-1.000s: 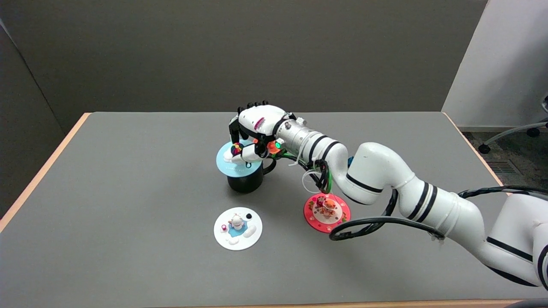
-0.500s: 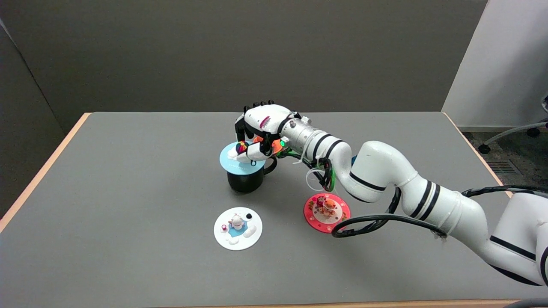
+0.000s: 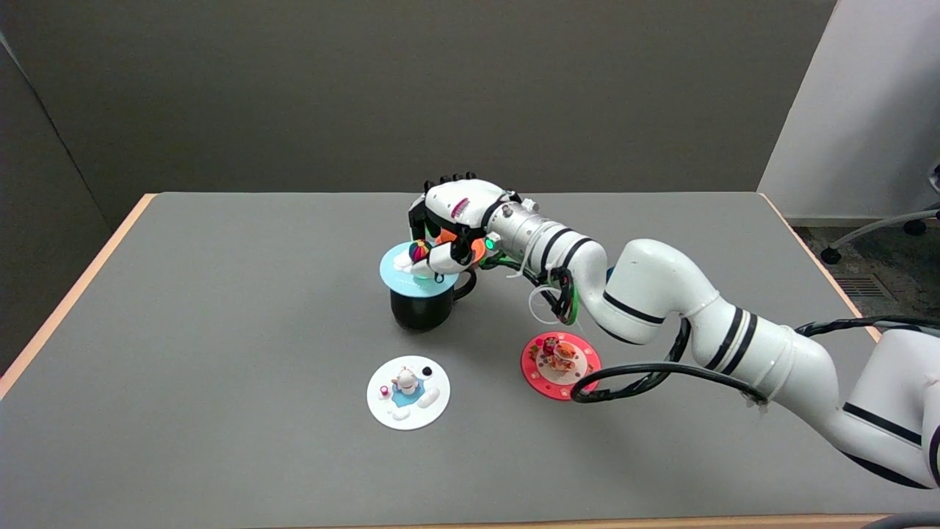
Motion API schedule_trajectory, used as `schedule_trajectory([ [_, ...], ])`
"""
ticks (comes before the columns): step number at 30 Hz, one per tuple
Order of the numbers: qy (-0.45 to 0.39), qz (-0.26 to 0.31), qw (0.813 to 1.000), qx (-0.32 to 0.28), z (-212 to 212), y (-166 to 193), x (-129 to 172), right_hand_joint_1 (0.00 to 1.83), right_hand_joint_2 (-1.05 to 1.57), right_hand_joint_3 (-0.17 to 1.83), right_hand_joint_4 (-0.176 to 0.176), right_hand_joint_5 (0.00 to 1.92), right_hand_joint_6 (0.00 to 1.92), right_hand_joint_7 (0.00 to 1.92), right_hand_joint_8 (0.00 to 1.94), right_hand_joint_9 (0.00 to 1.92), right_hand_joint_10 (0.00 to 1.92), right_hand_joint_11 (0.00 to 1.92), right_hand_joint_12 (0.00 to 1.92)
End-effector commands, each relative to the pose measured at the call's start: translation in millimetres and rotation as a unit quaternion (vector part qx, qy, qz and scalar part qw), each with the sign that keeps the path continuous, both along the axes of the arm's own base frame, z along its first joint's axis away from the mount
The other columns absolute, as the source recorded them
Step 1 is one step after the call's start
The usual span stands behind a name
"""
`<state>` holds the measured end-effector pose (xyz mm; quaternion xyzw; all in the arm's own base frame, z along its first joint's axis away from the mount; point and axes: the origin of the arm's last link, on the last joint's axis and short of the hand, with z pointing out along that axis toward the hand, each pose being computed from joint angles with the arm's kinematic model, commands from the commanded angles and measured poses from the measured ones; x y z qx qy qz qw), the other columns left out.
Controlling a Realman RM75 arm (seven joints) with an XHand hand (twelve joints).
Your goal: Place the cup lid with blue sky onto the cup.
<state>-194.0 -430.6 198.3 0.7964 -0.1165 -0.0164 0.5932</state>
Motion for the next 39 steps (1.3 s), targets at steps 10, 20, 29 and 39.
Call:
schedule_trajectory([
  [10, -0.009, 0.000, 1.000, 0.004, -0.8, 0.5, 0.8, 0.85, 0.77, 0.77, -0.135, 0.79, 0.32, 0.65, 0.60, 0.37, 0.79, 0.35, 0.16],
  [20, -0.012, 0.001, 1.000, 0.007, -3.6, 1.1, 2.2, 0.84, 0.64, 0.87, -0.131, 0.75, 0.26, 0.78, 0.22, 0.51, 0.38, 0.30, 0.19],
  [29, -0.017, 0.000, 1.000, 0.008, -4.4, 0.8, 3.2, 0.82, 0.67, 0.82, -0.135, 0.74, 0.26, 0.77, 0.24, 0.52, 0.34, 0.30, 0.19],
  [39, -0.023, 0.002, 1.000, 0.007, -4.6, 1.5, 6.4, 0.84, 0.67, 0.83, -0.153, 0.79, 0.28, 0.84, 0.31, 0.53, 0.39, 0.31, 0.18],
])
